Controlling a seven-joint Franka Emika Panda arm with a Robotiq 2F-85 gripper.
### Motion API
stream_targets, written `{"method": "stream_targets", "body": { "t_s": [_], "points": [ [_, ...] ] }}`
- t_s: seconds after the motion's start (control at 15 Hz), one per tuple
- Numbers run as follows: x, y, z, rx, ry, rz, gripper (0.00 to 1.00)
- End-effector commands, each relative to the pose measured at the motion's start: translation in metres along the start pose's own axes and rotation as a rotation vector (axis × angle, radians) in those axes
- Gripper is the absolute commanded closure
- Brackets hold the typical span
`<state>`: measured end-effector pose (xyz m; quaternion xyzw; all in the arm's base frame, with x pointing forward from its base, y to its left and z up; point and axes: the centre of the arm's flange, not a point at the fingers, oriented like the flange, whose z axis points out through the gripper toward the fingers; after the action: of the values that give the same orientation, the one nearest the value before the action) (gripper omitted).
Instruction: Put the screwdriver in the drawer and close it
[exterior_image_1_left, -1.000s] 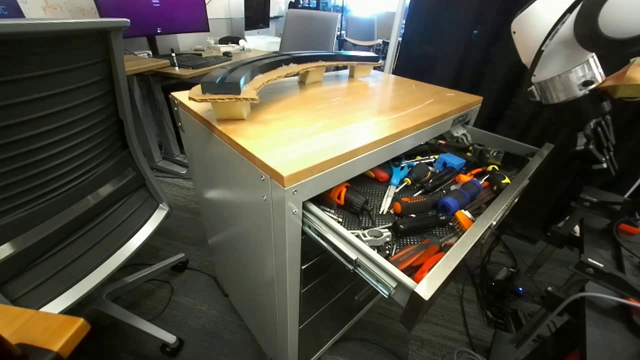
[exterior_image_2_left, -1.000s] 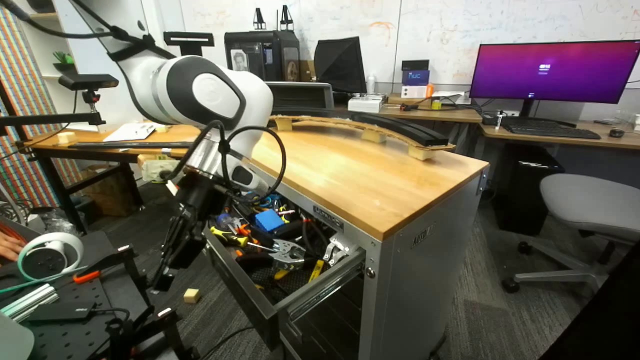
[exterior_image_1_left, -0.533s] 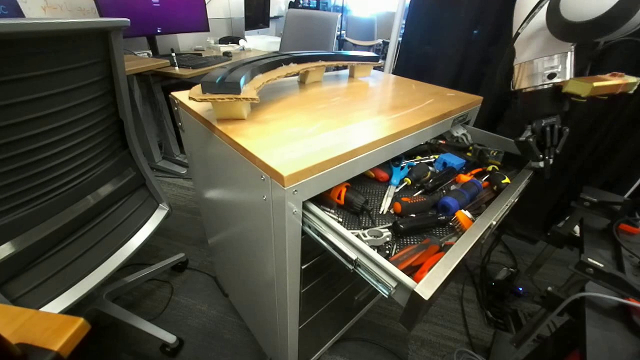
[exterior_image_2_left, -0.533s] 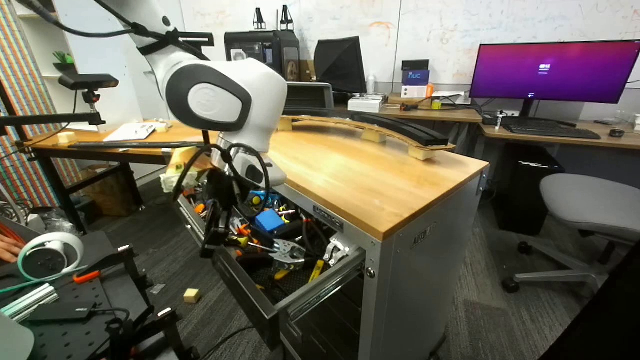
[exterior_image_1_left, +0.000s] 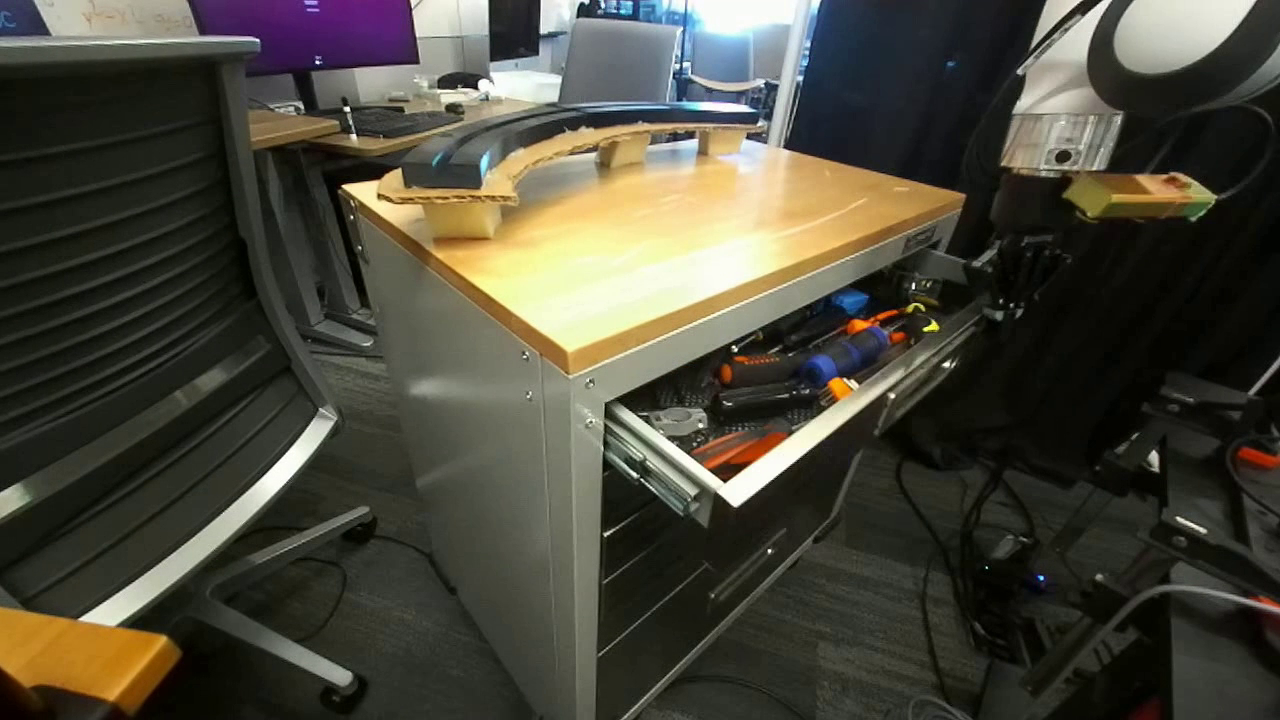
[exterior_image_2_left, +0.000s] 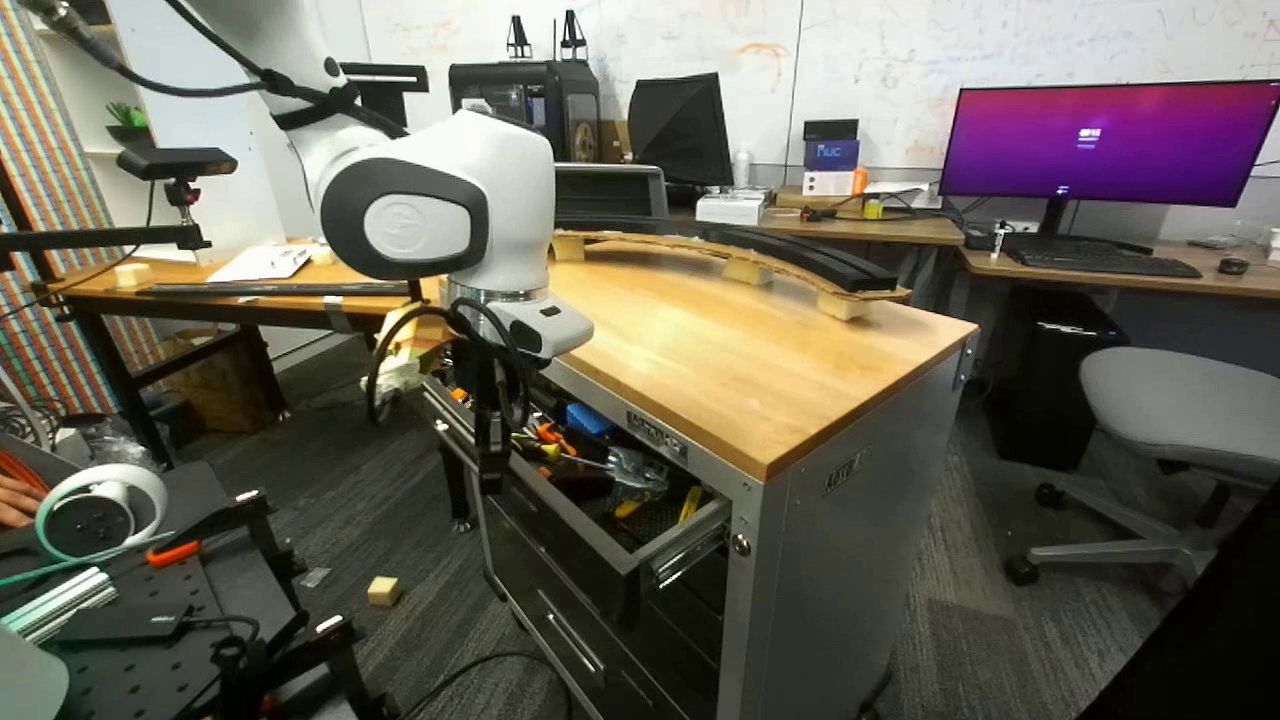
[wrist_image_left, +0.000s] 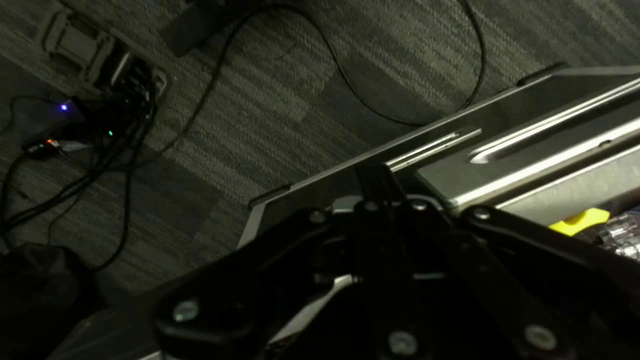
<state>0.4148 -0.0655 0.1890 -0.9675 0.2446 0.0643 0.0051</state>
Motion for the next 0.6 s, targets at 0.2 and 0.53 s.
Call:
{"method": "stream_targets", "body": {
  "t_s": [0.2, 0.53],
  "points": [
    [0.035, -0.064, 0.016, -0.125, 0.288, 0.007, 0.93],
    [0.027, -0.079, 0.006, -0.126, 0.503, 0.054, 0.93]
  ]
}}
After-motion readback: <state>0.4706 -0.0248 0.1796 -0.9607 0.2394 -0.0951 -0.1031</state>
